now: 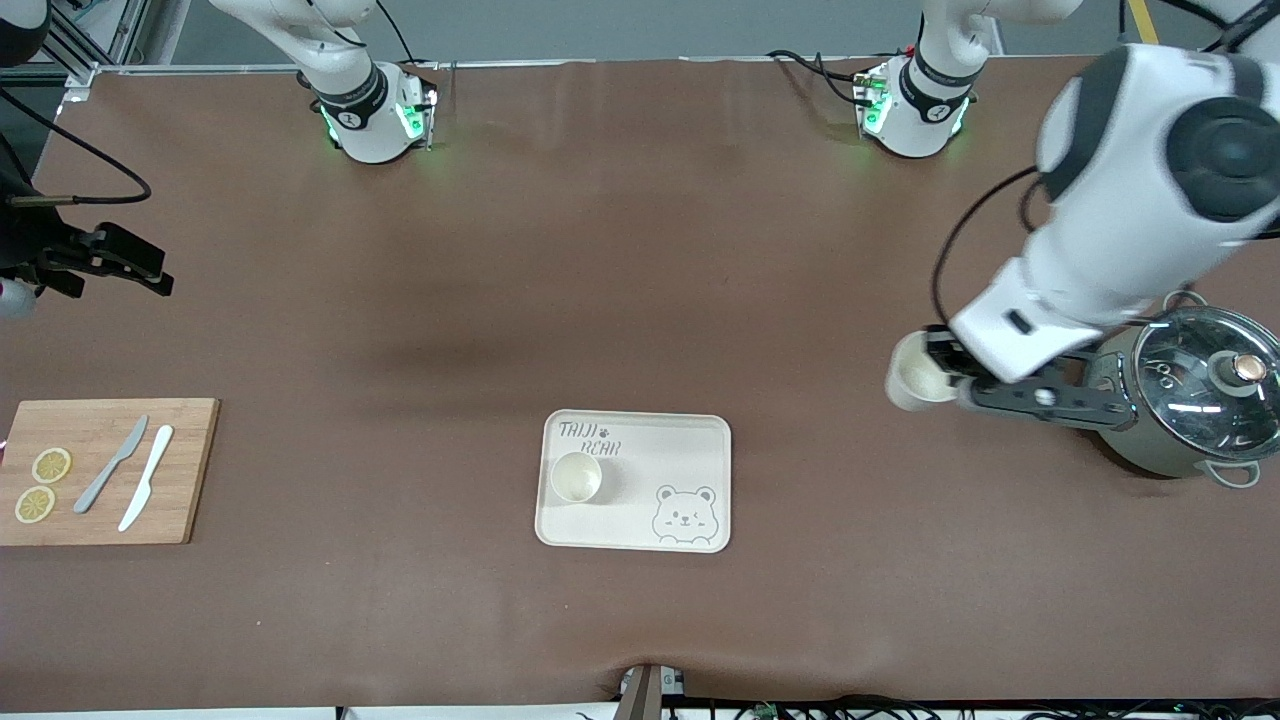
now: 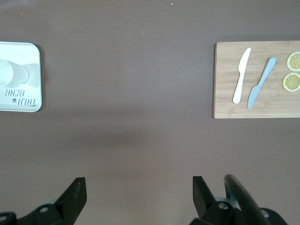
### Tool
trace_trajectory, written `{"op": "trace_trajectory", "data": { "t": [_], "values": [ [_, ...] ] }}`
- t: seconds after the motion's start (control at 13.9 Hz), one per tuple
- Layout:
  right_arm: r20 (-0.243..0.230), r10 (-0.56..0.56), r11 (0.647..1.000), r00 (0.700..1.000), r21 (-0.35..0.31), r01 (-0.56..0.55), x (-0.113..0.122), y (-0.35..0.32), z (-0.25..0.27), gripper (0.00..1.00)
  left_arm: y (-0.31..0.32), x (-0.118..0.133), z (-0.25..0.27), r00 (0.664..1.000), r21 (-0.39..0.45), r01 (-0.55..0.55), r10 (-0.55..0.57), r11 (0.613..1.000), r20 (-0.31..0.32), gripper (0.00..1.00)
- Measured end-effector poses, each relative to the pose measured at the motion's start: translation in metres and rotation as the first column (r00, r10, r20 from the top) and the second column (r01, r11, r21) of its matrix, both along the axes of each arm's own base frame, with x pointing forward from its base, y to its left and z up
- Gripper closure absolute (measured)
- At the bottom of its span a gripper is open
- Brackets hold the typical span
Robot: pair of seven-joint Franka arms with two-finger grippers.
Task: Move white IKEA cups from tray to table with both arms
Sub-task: 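Carry the cup with the left gripper toward the steel pot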
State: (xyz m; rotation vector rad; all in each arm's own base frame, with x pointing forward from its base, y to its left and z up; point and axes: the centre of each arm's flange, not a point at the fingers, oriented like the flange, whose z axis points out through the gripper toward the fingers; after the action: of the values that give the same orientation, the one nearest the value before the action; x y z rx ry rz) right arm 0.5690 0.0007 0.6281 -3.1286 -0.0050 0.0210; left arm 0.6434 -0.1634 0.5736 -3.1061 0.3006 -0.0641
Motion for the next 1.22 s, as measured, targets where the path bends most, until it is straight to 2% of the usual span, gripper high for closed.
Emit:
{"op": "trace_trajectory", "data": {
  "t": [0.22, 0.43, 0.65, 1.22],
  "values": [
    [0.000, 0.000, 1.000, 1.000, 0.000, 0.000, 0.000, 0.000, 0.000, 0.00, 0.063, 0.006, 0.002, 1.000, 0.008, 0.021, -0.021, 1.000, -0.023, 0.96],
    [-0.001, 0.000, 1.000, 1.000, 0.000, 0.000, 0.000, 0.000, 0.000, 0.00, 0.101, 0.009, -0.012, 0.998, 0.010, 0.031, -0.030, 0.999, -0.051, 0.96],
    [-0.001, 0.000, 1.000, 1.000, 0.000, 0.000, 0.000, 0.000, 0.000, 0.00, 0.125, 0.008, -0.035, 0.998, 0.008, 0.042, -0.041, 0.999, -0.036, 0.96],
    [-0.002, 0.000, 1.000, 1.000, 0.000, 0.000, 0.000, 0.000, -0.001, 0.00, 0.168, -0.029, -0.110, 0.997, -0.056, 0.069, -0.070, 0.996, -0.020, 0.96]
  ]
}}
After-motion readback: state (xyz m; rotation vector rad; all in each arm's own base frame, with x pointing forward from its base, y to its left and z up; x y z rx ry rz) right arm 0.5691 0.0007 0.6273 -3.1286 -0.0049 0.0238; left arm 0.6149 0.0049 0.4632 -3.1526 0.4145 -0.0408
